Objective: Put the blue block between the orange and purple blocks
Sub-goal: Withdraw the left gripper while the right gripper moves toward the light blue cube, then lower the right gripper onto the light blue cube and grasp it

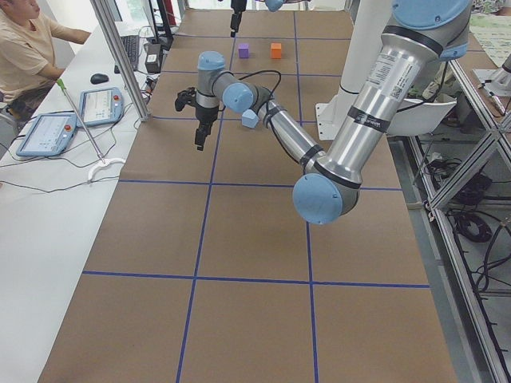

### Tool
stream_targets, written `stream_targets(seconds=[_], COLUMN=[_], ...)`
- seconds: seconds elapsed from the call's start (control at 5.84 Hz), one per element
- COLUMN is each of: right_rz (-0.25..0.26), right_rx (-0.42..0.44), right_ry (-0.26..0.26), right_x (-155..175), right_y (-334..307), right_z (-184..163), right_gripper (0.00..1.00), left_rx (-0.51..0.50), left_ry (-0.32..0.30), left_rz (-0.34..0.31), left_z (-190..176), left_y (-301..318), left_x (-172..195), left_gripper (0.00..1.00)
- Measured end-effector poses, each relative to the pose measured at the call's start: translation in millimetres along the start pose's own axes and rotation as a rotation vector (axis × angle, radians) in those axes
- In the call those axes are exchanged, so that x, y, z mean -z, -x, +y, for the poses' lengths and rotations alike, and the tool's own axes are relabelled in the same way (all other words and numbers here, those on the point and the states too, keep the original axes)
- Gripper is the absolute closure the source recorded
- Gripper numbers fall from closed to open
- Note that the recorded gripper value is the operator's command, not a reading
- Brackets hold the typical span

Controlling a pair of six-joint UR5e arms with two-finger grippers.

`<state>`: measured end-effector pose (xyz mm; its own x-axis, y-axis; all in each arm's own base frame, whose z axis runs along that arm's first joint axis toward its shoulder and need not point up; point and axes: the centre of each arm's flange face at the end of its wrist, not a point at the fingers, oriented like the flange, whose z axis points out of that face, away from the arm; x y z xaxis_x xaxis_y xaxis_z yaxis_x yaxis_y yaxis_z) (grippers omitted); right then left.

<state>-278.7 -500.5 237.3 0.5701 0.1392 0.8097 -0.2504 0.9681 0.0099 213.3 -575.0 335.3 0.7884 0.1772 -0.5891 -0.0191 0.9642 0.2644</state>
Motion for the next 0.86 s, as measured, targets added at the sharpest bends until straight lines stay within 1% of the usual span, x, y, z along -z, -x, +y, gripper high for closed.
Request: stream_targets(seconds=[0.17, 0.34, 0.51, 0.68, 0.86], right_rz=[0.041, 0.073, 0.11, 0.147, 0.182], right_rx=[-0.013, -0.023, -0.042, -0.061, -0.081], right_ry=[-0.005, -0.013, -0.022, -0.025, -0.023], right_x=[-17, -40, -67, -94, -121], right_y=[55, 98, 139, 178, 212], right_z=[34, 67, 90, 108, 123], right_gripper=[0.0, 0.0, 0.0, 0.0, 0.0], left_rx=[-0.105, -0.233, -0.291, -0.301, -0.302], left_ry=[0.056, 0.112, 0.139, 0.15, 0.156], left_rz=[0.002, 0.037, 0.074, 0.097, 0.114], left_z=[0, 7, 29, 62, 92], left_y=[60, 140, 232, 305, 346], left_x=[-7, -16, -17, -18, -20], left_gripper=[0.0, 0.0, 0.0, 0.0, 0.0])
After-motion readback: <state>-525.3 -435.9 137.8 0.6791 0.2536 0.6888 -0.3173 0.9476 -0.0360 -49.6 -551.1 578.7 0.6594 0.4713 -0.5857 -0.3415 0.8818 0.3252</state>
